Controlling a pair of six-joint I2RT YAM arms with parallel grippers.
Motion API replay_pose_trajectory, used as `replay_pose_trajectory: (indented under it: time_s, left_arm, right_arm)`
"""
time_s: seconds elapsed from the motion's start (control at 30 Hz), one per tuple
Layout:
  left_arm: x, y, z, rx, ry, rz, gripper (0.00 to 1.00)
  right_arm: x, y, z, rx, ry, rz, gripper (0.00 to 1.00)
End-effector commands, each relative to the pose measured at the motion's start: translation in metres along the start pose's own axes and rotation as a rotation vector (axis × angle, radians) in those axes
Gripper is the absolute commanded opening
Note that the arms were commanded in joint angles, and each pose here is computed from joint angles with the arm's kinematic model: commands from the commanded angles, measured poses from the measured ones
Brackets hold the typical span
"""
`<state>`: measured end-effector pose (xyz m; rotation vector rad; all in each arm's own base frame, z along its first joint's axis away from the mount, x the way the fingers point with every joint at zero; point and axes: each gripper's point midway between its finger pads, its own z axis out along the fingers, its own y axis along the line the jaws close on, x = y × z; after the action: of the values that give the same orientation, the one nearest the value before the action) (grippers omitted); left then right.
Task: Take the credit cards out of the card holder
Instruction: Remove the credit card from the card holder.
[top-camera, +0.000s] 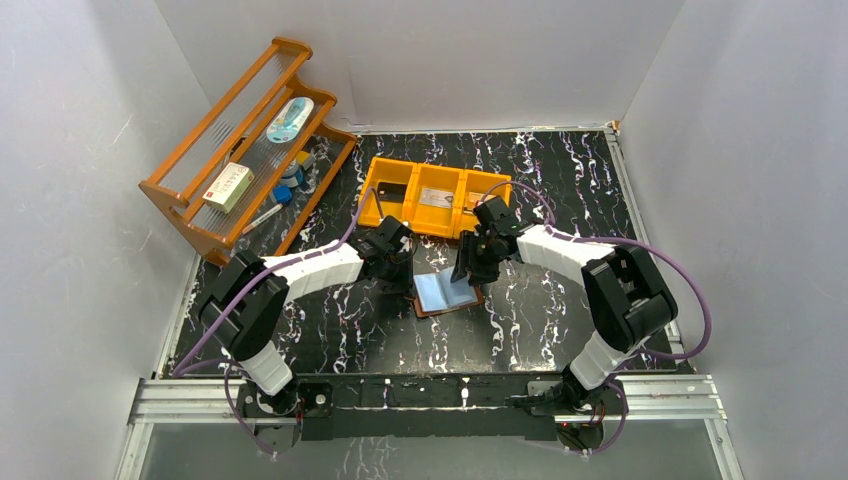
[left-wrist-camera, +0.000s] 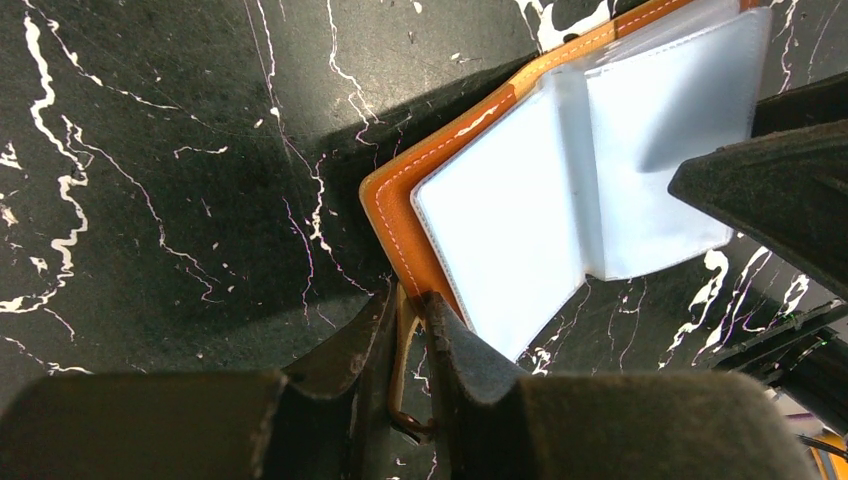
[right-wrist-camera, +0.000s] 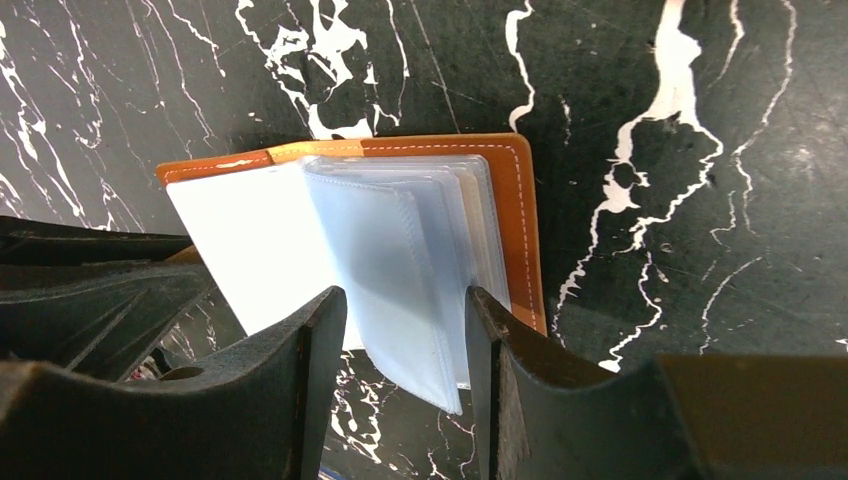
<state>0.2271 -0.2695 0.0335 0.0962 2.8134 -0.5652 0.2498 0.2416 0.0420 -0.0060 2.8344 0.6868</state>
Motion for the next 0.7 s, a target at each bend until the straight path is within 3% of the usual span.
replay_pose_trajectory:
  time_s: [0.0, 0.23, 0.67]
  left_arm:
    - [-0.001, -0.008, 0.000, 0.025, 0.017, 0.008, 0.14]
    - [-0.001, -0.008, 0.000, 0.025, 0.017, 0.008, 0.14]
    - [-0.002, -0.008, -0.001, 0.023, 0.010, 0.005, 0.14]
  right_arm:
    - [0.002, 0.015, 0.003, -0.051, 0.021, -0.027, 0.55]
    - [-0.009, 0.045, -0.014, -0.149, -0.017, -0.060, 0.54]
    - [0.001, 0.083, -0.009, -0.356, 0.063, -0.021, 0.56]
